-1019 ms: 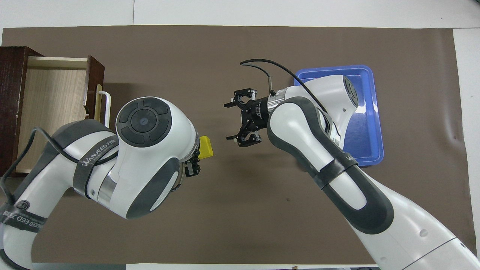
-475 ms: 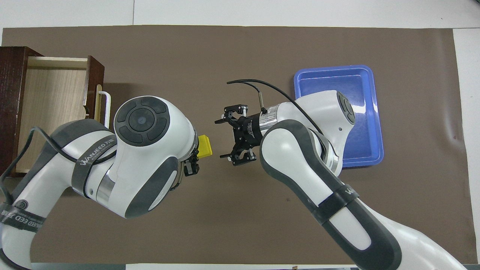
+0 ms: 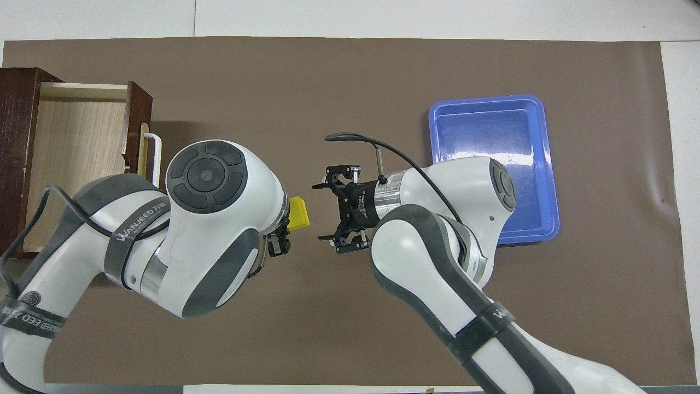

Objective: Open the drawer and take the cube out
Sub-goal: 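Close the right gripper on the yellow cube held by the left gripper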

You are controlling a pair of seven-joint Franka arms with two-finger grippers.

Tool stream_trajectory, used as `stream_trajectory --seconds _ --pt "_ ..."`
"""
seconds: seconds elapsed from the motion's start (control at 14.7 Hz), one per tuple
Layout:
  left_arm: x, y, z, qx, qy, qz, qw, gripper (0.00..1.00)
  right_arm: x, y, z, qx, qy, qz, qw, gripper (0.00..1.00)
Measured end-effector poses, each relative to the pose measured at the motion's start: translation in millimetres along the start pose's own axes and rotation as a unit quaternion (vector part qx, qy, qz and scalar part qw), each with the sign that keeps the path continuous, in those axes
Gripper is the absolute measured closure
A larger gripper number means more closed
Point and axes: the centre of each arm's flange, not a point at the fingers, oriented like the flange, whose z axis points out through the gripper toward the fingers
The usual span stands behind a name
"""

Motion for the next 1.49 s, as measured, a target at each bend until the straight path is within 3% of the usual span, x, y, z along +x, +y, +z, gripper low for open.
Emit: stream_trajectory --seconds 0.68,1.49 --pt "0.6 -0.2 2.7 0.001 0.001 0.0 1.0 0.45 -9.5 11.0 11.2 0.013 -0.035 0.029 0.999 0.0" --pt "-1.4 -3.8 6.2 0.003 0.004 0.008 1.0 0.45 -19.6 18.3 20.4 0.016 -0.035 0.024 0.999 0.0"
